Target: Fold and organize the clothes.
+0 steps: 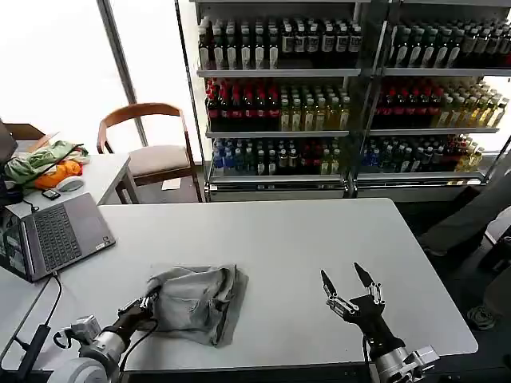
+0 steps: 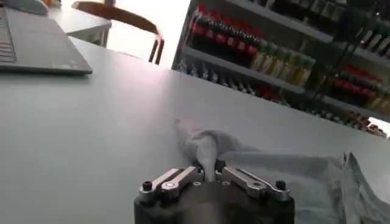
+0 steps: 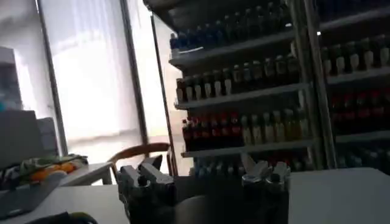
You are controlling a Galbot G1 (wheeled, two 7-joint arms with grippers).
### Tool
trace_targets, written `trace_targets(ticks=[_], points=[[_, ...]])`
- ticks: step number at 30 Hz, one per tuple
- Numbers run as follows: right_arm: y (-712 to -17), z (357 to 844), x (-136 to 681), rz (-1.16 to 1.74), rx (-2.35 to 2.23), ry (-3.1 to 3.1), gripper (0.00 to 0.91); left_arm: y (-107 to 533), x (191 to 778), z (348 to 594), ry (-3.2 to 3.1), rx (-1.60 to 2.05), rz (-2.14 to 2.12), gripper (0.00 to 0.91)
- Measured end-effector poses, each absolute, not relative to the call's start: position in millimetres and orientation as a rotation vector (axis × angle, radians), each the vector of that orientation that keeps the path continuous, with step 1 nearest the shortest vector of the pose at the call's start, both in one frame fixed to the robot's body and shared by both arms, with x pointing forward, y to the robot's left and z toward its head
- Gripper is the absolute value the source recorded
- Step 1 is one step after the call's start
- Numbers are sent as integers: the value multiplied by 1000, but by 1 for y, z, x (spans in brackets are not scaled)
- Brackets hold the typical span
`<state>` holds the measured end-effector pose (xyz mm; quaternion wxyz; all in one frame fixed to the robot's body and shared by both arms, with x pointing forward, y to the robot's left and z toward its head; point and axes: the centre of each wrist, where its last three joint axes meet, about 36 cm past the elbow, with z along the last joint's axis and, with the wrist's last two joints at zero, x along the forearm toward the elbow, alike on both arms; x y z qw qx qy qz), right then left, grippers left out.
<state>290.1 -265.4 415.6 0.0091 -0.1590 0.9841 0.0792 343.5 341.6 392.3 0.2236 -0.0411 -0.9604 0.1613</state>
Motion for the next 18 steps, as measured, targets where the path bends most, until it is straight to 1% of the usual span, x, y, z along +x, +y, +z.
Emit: trace_targets(ticks=[5, 11, 18], points=[[-266, 417, 291, 243, -495, 3070, 907, 362, 348, 402, -2677, -58, 461, 0], [-267, 418, 293, 243, -497, 3063, 907, 401, 347, 416, -2692, 35, 441, 0], [-265, 417, 296, 251, -504, 3056, 907, 456, 341, 444, -2704, 150, 361, 0]])
